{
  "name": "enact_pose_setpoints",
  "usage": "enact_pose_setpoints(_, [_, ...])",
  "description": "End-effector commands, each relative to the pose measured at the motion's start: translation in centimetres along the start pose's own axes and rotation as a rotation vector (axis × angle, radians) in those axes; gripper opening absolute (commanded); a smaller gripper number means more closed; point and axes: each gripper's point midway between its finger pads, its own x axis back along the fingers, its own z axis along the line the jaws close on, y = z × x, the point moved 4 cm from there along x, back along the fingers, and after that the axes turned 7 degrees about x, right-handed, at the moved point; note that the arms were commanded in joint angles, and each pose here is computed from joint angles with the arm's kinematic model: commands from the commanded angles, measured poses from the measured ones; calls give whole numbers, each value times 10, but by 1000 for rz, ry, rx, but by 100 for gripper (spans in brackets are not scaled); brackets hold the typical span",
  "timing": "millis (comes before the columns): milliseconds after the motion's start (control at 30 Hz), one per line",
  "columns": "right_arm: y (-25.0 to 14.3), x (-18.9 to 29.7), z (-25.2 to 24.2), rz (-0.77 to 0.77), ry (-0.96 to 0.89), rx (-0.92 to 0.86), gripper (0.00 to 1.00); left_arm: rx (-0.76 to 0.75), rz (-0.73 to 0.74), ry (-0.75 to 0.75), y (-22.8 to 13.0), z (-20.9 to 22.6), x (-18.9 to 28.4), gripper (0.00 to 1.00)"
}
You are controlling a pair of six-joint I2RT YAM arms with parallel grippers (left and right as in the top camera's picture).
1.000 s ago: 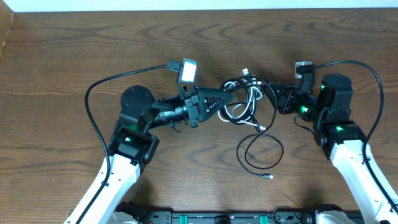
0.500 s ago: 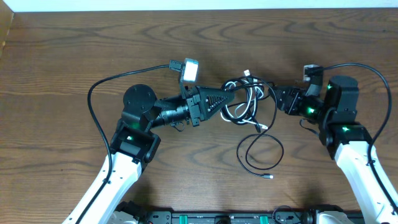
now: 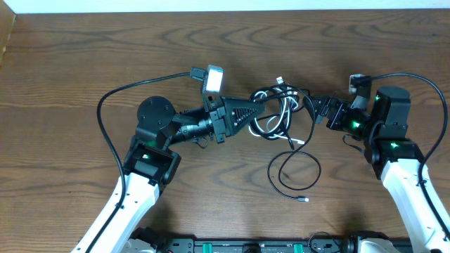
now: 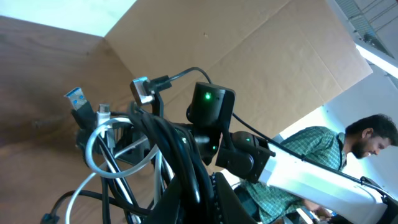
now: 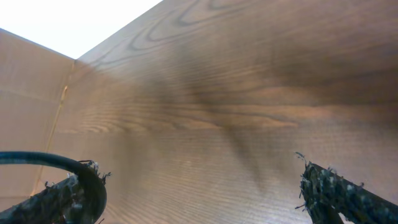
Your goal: Untangle cables
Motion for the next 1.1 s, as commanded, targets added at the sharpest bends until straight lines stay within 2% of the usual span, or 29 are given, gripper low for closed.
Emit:
enact_pose_setpoints(0, [-2, -1, 8, 16, 93, 99, 99, -112, -24, -34, 10, -19, 8, 7])
enact_pose_setpoints(500, [-12, 15, 59, 15, 511, 440, 99, -265, -16, -39, 9, -19, 10, 8])
enact_pose_setpoints(667, [-12, 16, 61, 14, 524, 447, 99, -353, -13, -42, 9, -20, 10, 7])
enact_pose_setpoints(1067, [-3, 15, 62, -6, 503, 393, 99, -358, 28, -73, 3, -23, 10, 8])
